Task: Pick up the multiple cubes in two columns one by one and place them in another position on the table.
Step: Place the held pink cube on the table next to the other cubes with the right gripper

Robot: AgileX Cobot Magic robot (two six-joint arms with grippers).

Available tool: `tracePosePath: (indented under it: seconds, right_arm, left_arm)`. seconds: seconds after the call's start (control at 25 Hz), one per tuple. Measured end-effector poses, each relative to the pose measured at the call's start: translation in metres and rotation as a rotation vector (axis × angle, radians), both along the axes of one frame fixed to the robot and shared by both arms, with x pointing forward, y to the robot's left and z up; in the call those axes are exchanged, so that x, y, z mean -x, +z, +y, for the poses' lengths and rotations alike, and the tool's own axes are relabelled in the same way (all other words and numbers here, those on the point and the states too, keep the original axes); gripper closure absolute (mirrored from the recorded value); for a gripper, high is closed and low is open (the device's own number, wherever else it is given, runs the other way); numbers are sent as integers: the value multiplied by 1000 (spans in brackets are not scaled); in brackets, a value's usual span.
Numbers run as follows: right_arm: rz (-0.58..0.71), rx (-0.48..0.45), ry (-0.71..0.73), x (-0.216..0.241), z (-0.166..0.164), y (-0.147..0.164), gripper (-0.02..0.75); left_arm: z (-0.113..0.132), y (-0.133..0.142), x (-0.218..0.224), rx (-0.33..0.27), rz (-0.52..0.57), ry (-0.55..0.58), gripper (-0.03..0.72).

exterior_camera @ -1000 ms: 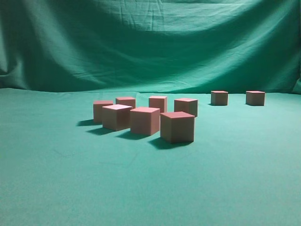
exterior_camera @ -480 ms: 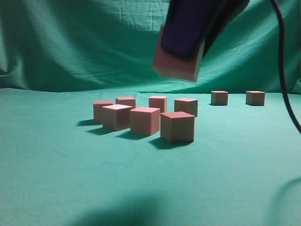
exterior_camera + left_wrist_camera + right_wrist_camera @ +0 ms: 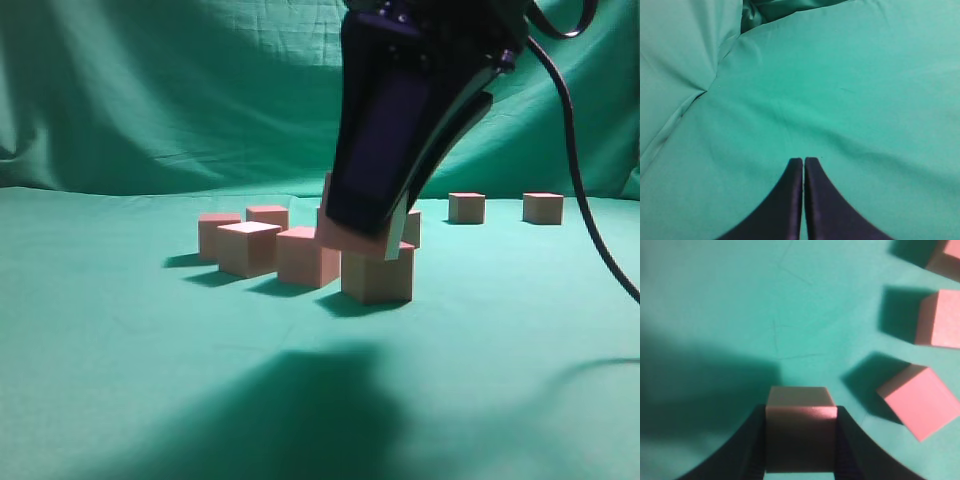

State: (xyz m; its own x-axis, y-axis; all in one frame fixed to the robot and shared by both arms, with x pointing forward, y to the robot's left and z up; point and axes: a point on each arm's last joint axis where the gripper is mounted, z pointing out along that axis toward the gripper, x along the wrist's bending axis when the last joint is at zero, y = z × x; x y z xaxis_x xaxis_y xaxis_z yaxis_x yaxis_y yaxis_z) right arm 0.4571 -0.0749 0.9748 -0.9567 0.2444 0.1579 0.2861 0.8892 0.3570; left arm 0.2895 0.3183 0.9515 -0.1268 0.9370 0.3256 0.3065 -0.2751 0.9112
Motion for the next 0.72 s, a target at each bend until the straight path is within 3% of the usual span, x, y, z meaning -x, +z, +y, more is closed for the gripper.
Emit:
tracePosePath:
  seconds: [0.36,0.72]
  right_arm:
    - [101,20,-342,-4,0,-1,479]
    - [119,49,-416,-4,-3,-2,479]
  left_arm:
    - [0,0,0,0,0,0,688]
    - [0,0,0,0,0,0,688]
